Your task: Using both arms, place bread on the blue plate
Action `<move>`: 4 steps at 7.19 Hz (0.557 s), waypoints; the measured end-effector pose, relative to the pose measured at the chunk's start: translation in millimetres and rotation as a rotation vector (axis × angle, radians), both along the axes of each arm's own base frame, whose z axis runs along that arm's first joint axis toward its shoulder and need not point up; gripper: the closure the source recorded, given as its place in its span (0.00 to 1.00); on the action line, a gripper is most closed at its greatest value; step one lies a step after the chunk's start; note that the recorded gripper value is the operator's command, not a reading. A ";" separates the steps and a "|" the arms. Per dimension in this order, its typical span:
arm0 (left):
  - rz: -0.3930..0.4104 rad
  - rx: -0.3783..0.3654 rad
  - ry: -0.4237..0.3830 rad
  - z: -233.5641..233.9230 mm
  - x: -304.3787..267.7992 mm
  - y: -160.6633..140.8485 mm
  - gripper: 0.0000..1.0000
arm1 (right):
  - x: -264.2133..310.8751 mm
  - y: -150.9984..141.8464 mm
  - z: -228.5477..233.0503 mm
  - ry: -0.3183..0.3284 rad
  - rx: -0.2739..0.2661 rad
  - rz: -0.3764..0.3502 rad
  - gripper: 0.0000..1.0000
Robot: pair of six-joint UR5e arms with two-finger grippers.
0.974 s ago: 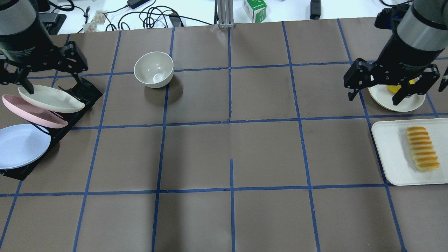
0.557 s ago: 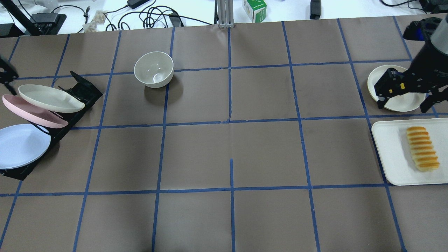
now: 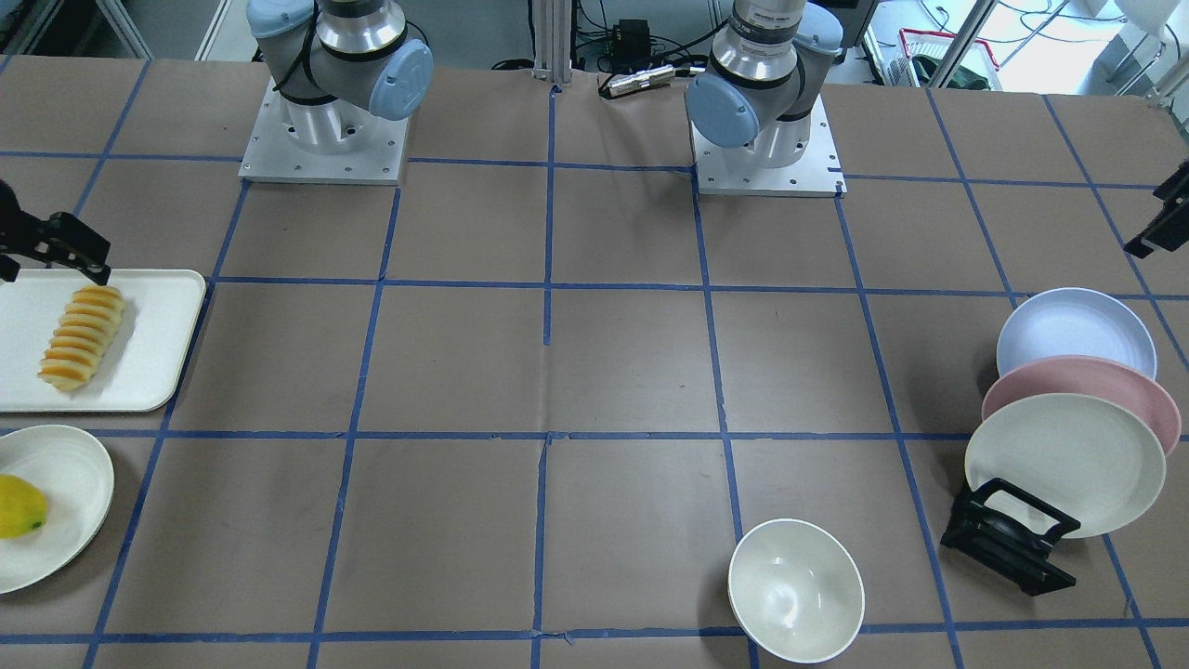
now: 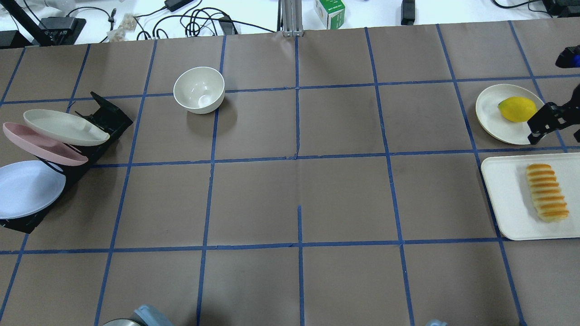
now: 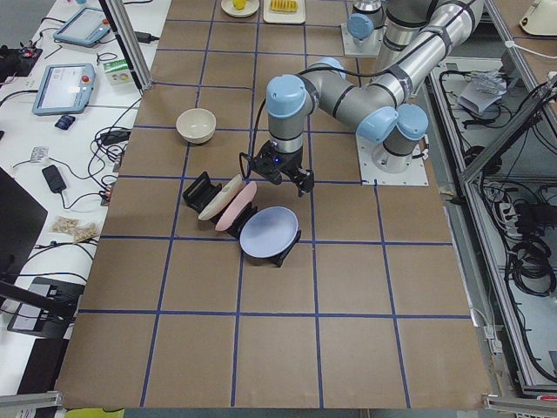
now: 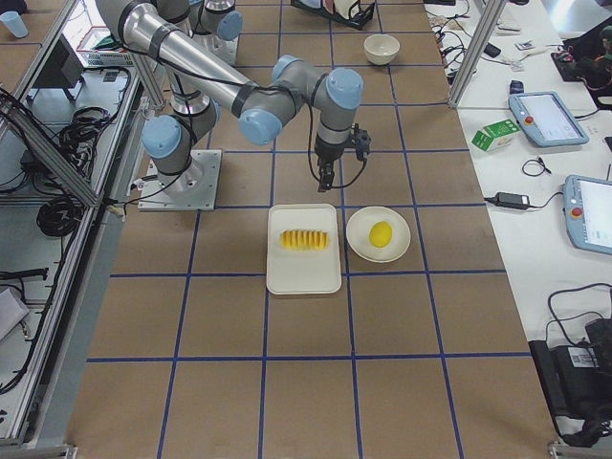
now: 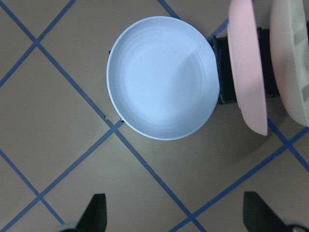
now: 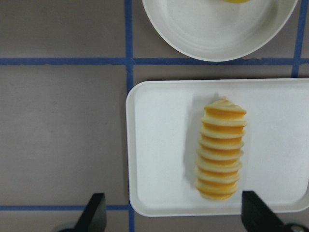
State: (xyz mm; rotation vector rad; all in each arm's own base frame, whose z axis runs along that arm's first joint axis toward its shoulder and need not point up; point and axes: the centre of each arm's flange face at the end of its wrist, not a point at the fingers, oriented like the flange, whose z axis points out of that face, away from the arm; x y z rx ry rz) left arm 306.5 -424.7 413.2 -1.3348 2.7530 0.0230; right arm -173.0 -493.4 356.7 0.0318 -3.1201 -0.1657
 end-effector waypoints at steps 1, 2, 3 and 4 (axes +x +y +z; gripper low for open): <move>-0.019 0.001 0.010 -19.4 17.3 1.5 0.06 | -27.9 -5.4 -20.0 0.000 -0.009 0.017 0.00; -0.035 0.008 0.022 -41.3 32.0 -1.0 0.07 | -48.6 -11.8 -37.5 0.009 -0.027 0.035 0.00; -0.043 0.010 0.025 -61.7 45.5 -7.5 0.07 | -60.6 -17.9 -52.7 0.018 -0.037 0.041 0.00; -0.044 0.016 0.031 -80.2 57.4 -13.1 0.07 | -67.1 -22.5 -69.7 0.014 -0.029 0.038 0.00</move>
